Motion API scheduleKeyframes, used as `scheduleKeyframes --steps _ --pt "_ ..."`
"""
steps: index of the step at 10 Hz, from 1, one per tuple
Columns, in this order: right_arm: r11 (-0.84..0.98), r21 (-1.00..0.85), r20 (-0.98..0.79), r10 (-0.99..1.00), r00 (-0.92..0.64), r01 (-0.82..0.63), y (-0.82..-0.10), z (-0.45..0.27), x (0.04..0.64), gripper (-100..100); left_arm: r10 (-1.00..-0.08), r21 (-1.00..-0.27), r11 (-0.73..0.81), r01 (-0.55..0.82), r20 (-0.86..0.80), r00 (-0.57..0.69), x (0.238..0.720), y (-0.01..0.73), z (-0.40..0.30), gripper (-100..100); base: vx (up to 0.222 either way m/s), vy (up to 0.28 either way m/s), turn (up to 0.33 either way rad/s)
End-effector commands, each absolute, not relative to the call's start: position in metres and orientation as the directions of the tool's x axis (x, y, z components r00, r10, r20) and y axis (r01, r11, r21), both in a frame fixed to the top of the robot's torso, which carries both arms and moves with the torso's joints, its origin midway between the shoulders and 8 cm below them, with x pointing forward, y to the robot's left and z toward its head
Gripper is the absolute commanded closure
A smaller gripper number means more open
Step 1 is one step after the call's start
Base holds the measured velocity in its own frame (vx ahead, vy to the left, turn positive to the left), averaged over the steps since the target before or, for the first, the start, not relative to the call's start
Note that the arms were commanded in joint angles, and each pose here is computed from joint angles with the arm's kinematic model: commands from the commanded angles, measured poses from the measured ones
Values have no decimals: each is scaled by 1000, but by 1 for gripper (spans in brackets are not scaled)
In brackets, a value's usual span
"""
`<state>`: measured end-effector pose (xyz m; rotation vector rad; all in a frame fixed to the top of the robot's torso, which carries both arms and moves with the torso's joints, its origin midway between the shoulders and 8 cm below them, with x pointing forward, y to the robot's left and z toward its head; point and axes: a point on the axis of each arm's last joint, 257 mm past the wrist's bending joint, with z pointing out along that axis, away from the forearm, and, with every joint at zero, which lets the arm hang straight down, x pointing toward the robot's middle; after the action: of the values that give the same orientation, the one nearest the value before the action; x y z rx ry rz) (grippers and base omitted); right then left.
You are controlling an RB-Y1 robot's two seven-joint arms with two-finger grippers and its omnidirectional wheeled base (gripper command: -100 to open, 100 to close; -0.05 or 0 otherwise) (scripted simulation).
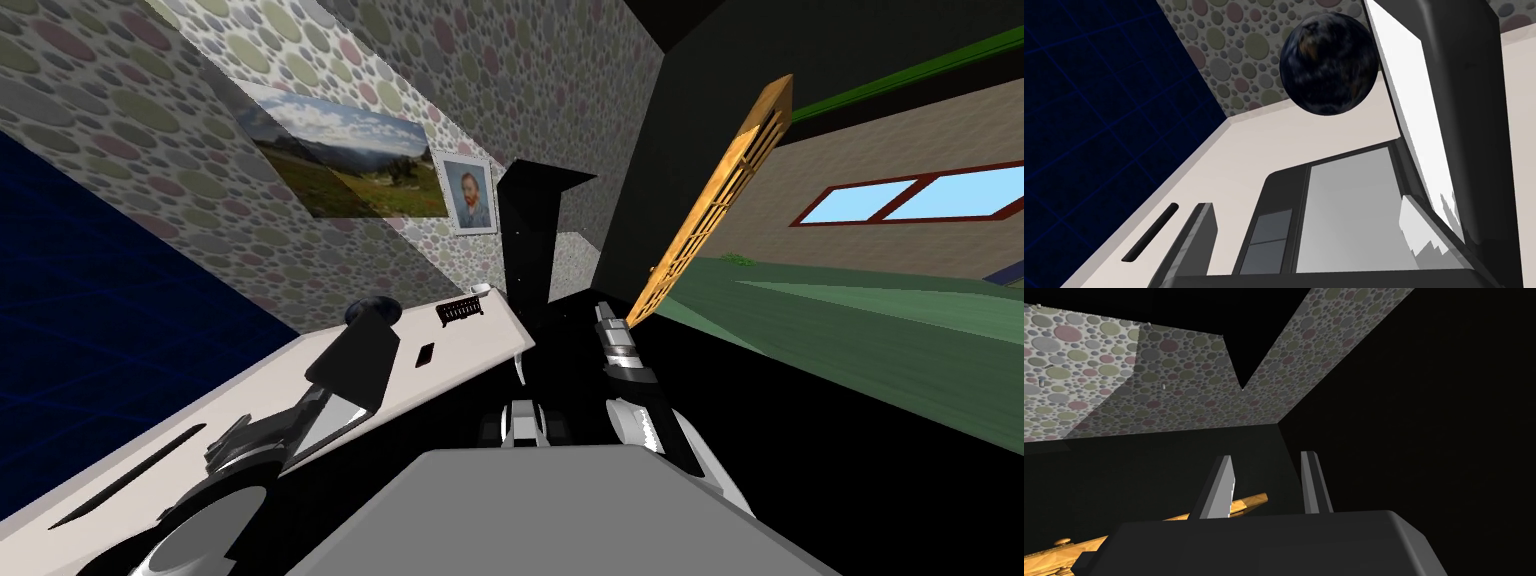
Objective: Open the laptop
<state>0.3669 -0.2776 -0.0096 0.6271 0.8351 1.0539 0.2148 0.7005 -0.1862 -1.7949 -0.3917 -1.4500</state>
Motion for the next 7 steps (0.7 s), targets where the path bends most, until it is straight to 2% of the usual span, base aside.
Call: scheduleKeyframes --steps 1,3,4,7 --pt "376 786 -287 925 250 -490 -278 -10 367 0 -228 -372 -645 667 927 297 216 700 -186 -100 32 -69 2" --pt "377 786 -287 925 250 -490 -278 -10 367 0 -230 -374 -643 669 927 297 213 702 -183 -100 84 35 -1" --pt "377 786 -287 925 250 -490 -278 -10 367 0 -231 -374 -643 669 927 296 212 702 -182 100 10 5 -1" --pt "377 786 -287 925 250 -490 -278 -10 367 0 -84 -188 -691 698 980 182 214 688 -200 100 -60 121 19"
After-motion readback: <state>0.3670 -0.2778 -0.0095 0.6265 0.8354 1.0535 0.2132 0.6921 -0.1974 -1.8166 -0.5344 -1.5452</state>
